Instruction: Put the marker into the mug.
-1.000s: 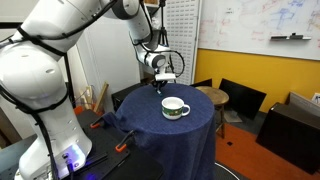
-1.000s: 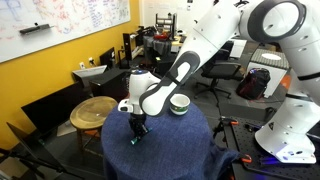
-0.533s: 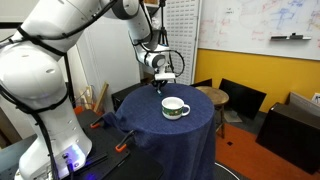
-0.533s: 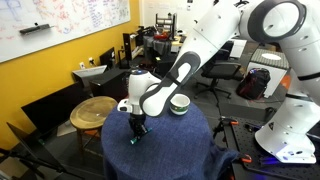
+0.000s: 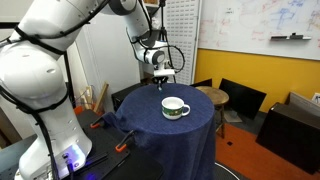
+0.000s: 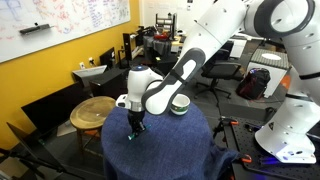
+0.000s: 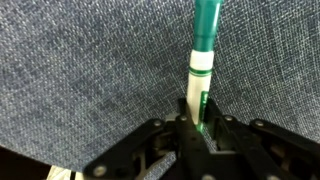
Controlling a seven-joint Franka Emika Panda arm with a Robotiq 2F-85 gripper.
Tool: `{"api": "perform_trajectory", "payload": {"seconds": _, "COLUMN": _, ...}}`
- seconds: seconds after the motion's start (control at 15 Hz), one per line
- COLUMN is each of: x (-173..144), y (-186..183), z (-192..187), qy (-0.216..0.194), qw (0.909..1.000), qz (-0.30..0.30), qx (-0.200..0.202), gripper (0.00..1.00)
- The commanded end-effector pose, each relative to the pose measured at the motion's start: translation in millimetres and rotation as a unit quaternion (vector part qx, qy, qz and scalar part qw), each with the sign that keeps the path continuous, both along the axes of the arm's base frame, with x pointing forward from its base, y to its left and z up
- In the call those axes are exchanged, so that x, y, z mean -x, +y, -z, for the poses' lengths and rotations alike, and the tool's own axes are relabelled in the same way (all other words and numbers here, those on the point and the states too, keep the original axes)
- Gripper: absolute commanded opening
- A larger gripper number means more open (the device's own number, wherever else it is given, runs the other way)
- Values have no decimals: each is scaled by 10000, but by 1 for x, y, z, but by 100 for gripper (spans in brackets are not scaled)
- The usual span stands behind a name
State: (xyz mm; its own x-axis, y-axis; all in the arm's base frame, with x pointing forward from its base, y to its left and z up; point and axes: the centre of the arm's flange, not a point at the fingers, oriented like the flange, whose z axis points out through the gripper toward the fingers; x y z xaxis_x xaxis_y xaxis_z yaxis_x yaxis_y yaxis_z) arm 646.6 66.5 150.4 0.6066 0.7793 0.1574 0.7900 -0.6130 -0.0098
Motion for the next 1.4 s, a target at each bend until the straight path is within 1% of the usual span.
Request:
{"api": "perform_trajectory", "payload": {"seconds": 0.0, "x": 19, "y": -5, "z": -26, "qy": -257, "qw": 9991, "qz": 266, "qx": 199, "gripper": 5}}
{"api": "perform_trajectory", "payload": {"seconds": 0.47, "x": 48, "y": -21, "z": -47, "qy": -600, "qw": 9941, "qz": 796, "qx": 416, "gripper": 5}}
{"api": "perform_trajectory", "payload": {"seconds": 0.67, "x": 63, "y": -24, "z": -62, "qy": -650, "qw": 9919, "qz": 969, "qx": 498, "gripper": 5}}
{"api": "perform_trajectory", "payload": {"seconds": 0.87, "x": 79, "y": -24, "z": -86, "qy": -649, "qw": 9906, "qz": 1089, "qx": 516, "gripper": 5}}
{"api": "perform_trajectory", "payload": {"seconds": 1.2, "x": 101, "y": -28, "z": -122, "qy": -908, "qw": 9854, "qz": 1293, "qx": 631, "gripper": 5}}
{"api": "perform_trajectory", "payload": {"seconds": 1.33, "x": 109, "y": -34, "z": -129, "qy": -995, "qw": 9864, "qz": 1180, "qx": 574, "gripper": 5}}
